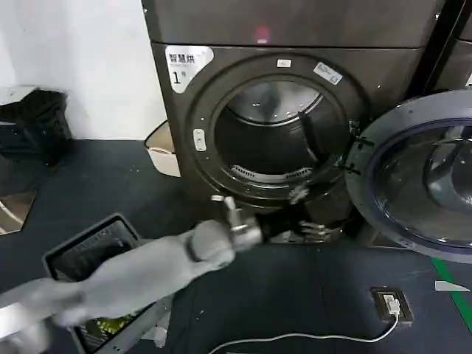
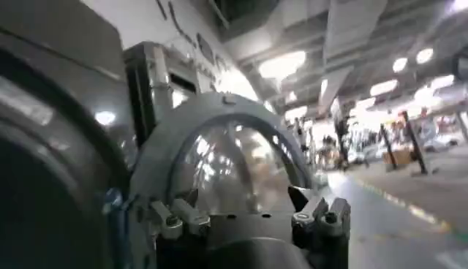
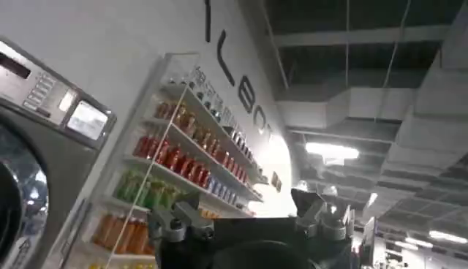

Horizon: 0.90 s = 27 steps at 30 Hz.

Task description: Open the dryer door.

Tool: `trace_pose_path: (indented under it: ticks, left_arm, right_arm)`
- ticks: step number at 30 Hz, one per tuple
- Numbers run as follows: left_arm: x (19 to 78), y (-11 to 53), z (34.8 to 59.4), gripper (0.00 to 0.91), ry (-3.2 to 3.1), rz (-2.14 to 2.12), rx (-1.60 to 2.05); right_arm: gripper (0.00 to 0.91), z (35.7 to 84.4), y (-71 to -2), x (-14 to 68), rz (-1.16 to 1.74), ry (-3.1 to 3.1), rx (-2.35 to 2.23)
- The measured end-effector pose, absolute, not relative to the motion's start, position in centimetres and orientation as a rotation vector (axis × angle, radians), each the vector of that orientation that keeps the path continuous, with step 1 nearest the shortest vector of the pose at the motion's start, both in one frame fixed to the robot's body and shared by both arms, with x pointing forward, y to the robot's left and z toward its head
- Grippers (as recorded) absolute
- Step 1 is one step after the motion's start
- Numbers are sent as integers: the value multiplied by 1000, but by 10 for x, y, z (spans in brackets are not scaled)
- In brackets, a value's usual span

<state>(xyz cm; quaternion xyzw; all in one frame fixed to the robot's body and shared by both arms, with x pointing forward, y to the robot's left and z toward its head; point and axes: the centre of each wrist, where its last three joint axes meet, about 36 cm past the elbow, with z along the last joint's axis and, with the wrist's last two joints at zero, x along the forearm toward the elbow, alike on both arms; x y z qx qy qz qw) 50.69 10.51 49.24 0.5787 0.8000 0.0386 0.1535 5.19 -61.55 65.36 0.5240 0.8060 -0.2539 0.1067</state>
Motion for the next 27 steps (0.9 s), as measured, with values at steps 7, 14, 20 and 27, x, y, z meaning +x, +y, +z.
trace_pose_path:
  ticks: [7, 14, 20, 27]
  left_arm:
    - [480, 197, 504, 907, 2480, 347, 1604]
    - [449, 273, 520, 907, 2610, 667, 1660]
    - [425, 326, 534, 907, 2694, 906, 1734]
    - [420, 381, 561, 907, 2814, 1191, 1648]
  right_arm:
    - [907, 659, -612, 49, -778, 2320, 1570]
    - [907, 666, -617, 46, -806, 2313, 1542]
    - [907, 664, -617, 53, -833, 2328, 1516]
    - [907, 658, -620, 60, -843, 2342, 1510]
